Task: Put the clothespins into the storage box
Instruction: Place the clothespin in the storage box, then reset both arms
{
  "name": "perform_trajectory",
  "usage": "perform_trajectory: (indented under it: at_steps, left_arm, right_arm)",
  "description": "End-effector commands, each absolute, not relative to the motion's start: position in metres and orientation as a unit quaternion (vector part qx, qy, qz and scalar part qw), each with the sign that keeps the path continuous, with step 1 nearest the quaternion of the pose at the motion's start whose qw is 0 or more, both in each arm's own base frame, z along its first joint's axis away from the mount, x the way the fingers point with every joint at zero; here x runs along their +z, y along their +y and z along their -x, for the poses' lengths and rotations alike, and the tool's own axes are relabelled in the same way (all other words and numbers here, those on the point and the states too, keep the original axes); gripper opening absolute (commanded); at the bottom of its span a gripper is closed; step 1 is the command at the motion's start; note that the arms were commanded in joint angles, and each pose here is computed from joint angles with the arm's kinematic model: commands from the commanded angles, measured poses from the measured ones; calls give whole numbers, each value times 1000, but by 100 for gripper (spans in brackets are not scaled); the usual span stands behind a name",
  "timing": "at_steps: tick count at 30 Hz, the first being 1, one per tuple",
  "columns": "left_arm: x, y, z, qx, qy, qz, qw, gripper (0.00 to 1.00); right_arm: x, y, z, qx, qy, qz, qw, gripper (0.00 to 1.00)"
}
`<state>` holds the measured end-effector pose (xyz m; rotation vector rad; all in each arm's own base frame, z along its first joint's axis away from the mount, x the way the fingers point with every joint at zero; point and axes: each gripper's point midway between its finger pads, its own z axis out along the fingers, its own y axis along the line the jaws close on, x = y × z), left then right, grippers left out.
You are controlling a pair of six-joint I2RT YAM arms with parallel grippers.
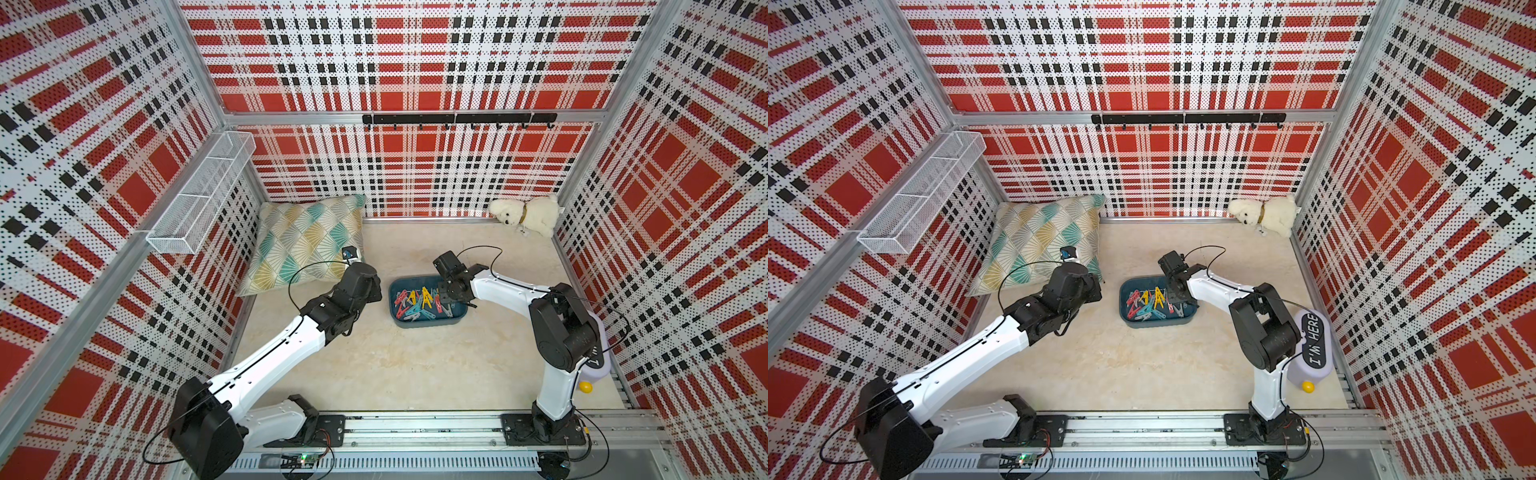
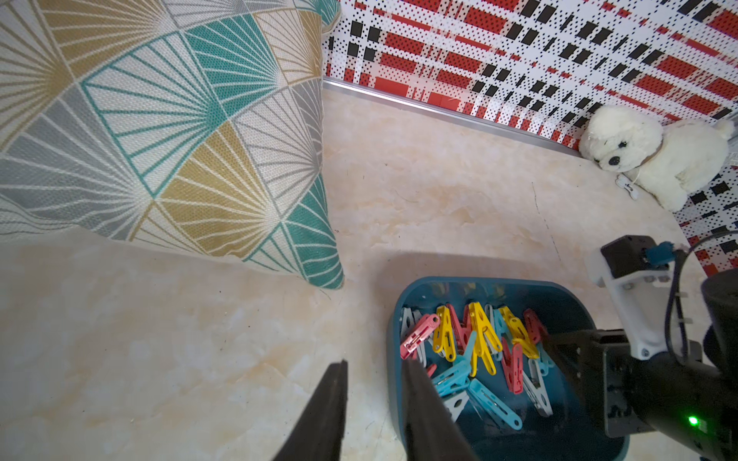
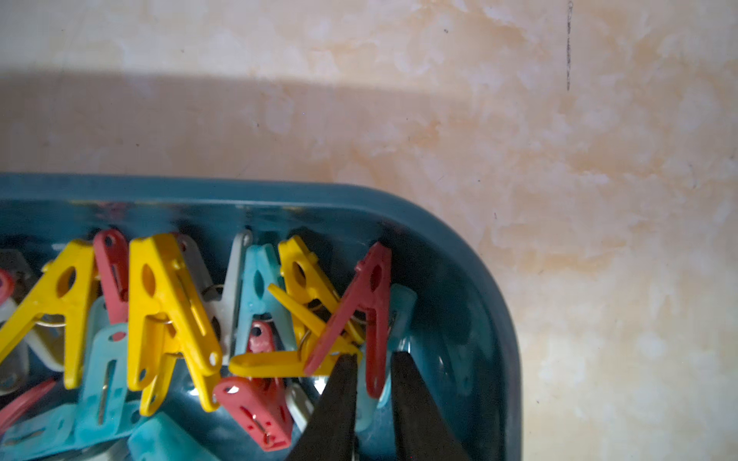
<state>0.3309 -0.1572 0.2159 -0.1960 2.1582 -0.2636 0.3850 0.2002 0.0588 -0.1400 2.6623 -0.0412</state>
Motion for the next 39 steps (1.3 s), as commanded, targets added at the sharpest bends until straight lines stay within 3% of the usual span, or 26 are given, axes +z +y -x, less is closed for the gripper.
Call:
perform_trajectory:
  at_steps: [1, 5, 9, 13, 15, 21, 25, 26, 27, 28, 32, 39]
  left_arm:
    - [212, -157, -334, -101, 878, 78, 461, 30]
    - [203, -166, -334, -99, 886, 65, 449, 30]
    - [201, -169, -336, -97, 887, 66, 447, 30]
    - [211, -158, -349, -104, 876, 90, 462, 30]
    - [218, -145, -359, -111, 867, 116, 472, 30]
    - [247, -102, -375, -104, 831, 177, 517, 31]
    - [242, -61, -387, -82, 821, 230, 516, 40]
    - [237, -52, -389, -76, 822, 240, 511, 48]
    - [231, -46, -391, -72, 824, 246, 505, 69]
    - [228, -41, -393, -68, 824, 251, 503, 98]
    - [222, -12, -396, -46, 811, 292, 505, 99]
    - [242, 40, -380, 22, 736, 316, 598, 99]
  right_arm:
    - [88, 210, -389, 21, 964, 54, 260, 26]
    - [123, 216, -386, 64, 952, 60, 294, 32]
    - [150, 199, -393, 92, 937, 50, 333, 51]
    - [170, 173, -403, 74, 921, 34, 382, 77]
    - [177, 157, -409, 57, 913, 12, 403, 100]
    - [196, 92, -423, -14, 886, -58, 460, 100]
    - [194, 34, -425, -66, 870, -116, 474, 100]
    - [194, 12, -422, -89, 861, -140, 481, 100]
    - [189, -6, -417, -104, 852, -155, 489, 100]
    - [187, -16, -414, -106, 846, -156, 499, 100]
    - [187, -47, -402, -99, 812, -185, 544, 100]
    - [157, -54, -399, -118, 798, -165, 567, 100]
